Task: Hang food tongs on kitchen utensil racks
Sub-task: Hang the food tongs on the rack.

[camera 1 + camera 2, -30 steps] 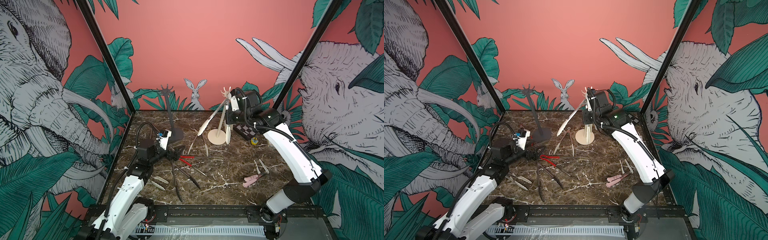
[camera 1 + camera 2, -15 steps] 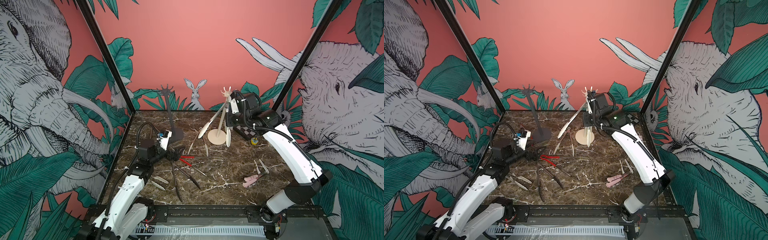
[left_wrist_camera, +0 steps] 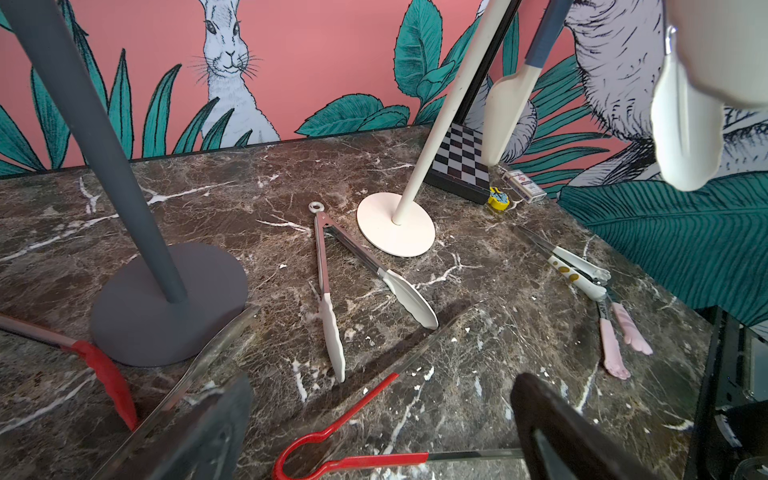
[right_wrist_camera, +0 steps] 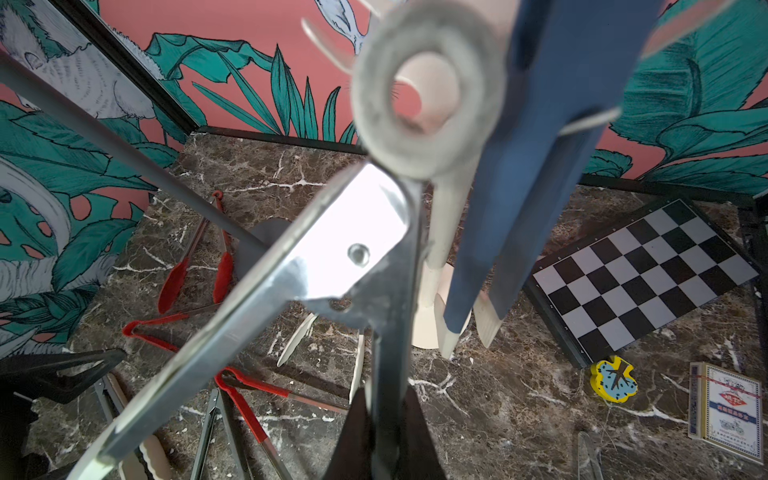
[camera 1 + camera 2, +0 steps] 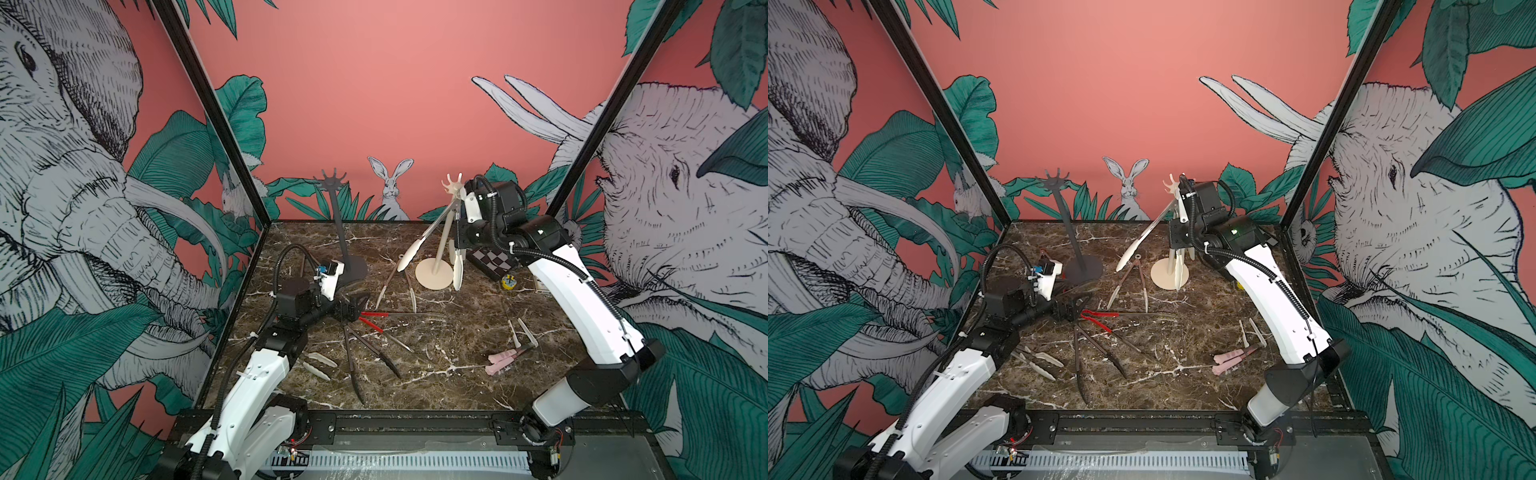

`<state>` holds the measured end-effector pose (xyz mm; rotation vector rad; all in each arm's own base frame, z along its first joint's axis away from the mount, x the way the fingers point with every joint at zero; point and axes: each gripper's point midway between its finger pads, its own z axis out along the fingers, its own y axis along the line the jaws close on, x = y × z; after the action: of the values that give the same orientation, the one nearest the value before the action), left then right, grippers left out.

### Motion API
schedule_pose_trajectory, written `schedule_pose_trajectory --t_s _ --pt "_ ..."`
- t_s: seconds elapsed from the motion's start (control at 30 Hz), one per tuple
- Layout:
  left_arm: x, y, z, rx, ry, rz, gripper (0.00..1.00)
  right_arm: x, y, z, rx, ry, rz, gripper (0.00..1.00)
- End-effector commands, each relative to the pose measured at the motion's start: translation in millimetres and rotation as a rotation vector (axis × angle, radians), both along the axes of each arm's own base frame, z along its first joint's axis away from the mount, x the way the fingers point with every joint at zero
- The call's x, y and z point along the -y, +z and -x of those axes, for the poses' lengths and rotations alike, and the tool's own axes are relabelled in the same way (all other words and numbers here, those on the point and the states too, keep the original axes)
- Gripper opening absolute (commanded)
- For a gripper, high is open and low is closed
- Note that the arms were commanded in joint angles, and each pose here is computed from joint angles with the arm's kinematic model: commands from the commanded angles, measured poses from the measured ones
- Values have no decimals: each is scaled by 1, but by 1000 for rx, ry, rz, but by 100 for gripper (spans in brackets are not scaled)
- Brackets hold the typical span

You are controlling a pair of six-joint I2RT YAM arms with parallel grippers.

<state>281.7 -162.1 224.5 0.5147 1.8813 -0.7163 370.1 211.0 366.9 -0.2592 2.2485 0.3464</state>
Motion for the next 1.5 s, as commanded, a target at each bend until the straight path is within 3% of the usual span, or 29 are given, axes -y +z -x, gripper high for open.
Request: schedule_pose_trajectory --t_s 0.0,0.67,0.73,0.93,1.13,1.27,1.47 --pt "3 6 1 32 -19 10 99 -4 7 -1 15 15 -32 0" --pt "5 4 0 22 -24 10 98 -2 -17 -2 -42 5 -40 2" --pt "5 6 -1 23 -22 13 98 -1 -14 -2 -36 2 -51 20" --pt "6 9 -5 8 -22 21 98 -2 5 6 -2 48 -96 57" --pt "8 13 -8 -33 -4 69 98 17 21 35 102 81 -91 86" --pt "5 7 -13 -114 37 67 98 33 8 58 117 93 -63 98" --pt "0 -4 -18 -247 109 87 97 27 -43 90 -26 217 -83 99"
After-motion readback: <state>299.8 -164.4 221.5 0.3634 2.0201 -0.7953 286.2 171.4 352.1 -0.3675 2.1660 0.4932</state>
